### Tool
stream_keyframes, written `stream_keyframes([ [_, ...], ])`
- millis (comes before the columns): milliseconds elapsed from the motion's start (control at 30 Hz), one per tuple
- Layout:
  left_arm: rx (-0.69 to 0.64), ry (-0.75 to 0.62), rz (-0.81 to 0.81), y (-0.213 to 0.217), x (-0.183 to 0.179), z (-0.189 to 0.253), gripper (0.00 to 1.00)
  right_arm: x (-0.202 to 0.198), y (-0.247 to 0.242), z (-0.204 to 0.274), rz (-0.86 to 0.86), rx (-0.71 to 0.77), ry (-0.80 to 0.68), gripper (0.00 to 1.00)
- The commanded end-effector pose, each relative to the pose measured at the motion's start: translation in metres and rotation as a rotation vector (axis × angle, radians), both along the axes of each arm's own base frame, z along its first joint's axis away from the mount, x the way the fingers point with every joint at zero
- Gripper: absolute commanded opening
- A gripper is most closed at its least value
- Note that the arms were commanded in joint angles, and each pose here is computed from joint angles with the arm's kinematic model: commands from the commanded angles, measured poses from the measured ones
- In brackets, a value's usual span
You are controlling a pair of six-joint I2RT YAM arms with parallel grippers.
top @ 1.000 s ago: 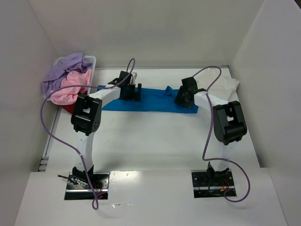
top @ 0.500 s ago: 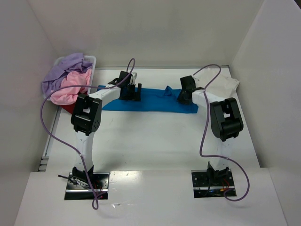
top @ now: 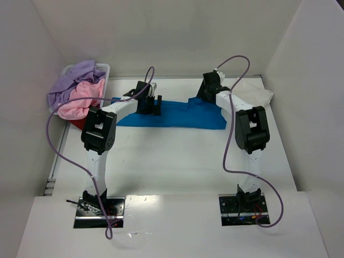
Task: Fold and stack the t-shirts
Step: Fold the other side of the tshirt into a rectangle
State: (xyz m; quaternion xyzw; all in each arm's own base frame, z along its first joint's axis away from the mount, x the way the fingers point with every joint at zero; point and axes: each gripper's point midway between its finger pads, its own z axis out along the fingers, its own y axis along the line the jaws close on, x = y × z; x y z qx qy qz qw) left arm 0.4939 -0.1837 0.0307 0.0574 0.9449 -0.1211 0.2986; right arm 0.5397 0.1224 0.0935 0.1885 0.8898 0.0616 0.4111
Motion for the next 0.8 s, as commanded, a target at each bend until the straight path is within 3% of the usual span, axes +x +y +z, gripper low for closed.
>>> stream_keyframes([
  [0, 0.025, 0.138, -0.002, 0.009, -0.026, -0.043, 0.96, 0.013, -0.011, 0.015, -0.021, -0.050, -0.038, 0.62],
  [167, 0.062, 0.026, 0.008, 0.021, -0.003, 0.007, 0.97, -0.003, -0.015, 0.066, -0.029, -0.020, -0.124, 0.77],
  [367, 0.033, -0.222, -0.240, 0.037, 0.008, 0.081, 0.95, -0.046, 0.000, 0.112, 0.058, 0.109, -0.174, 0.89],
  [500, -0.021, -0.275, -0.359, 0.056, 0.007, 0.091, 1.00, -0.073, 0.008, 0.112, 0.105, 0.163, -0.145, 0.97],
  [667, 0.141, -0.288, -0.547, 0.071, 0.007, 0.077, 1.00, -0.100, 0.007, 0.106, 0.123, 0.187, -0.123, 1.00],
  [767, 0.195, -0.252, -0.562, 0.079, 0.010, 0.064, 1.00, -0.106, 0.008, 0.103, 0.130, 0.191, -0.107, 1.00],
])
